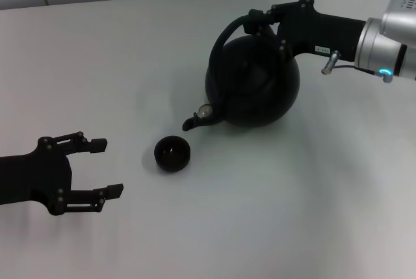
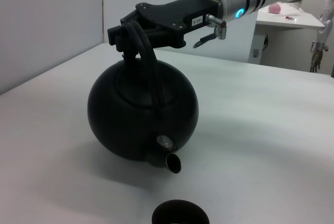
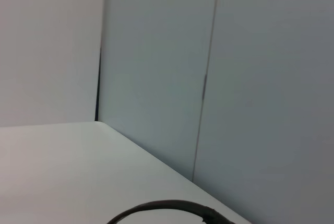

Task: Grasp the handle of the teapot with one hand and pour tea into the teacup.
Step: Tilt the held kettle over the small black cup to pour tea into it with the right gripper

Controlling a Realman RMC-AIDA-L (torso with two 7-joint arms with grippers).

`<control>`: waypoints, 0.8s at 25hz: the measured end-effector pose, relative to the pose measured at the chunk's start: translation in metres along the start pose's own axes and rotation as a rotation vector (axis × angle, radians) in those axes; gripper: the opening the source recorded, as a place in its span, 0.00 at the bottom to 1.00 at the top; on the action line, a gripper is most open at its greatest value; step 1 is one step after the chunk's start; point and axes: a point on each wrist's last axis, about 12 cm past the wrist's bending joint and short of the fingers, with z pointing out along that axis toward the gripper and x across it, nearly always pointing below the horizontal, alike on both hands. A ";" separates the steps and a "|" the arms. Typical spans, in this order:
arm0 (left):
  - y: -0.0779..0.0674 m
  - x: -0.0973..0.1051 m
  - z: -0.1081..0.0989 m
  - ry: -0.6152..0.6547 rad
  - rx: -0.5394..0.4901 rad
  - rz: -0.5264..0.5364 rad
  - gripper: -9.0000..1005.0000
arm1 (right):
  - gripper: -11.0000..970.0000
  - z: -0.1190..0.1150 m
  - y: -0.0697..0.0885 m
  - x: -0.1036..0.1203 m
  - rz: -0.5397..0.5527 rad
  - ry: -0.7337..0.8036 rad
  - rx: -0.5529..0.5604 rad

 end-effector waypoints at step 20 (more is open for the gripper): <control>0.000 0.000 0.000 -0.001 -0.001 -0.022 0.86 | 0.15 0.014 -0.001 -0.015 -0.109 0.023 -0.051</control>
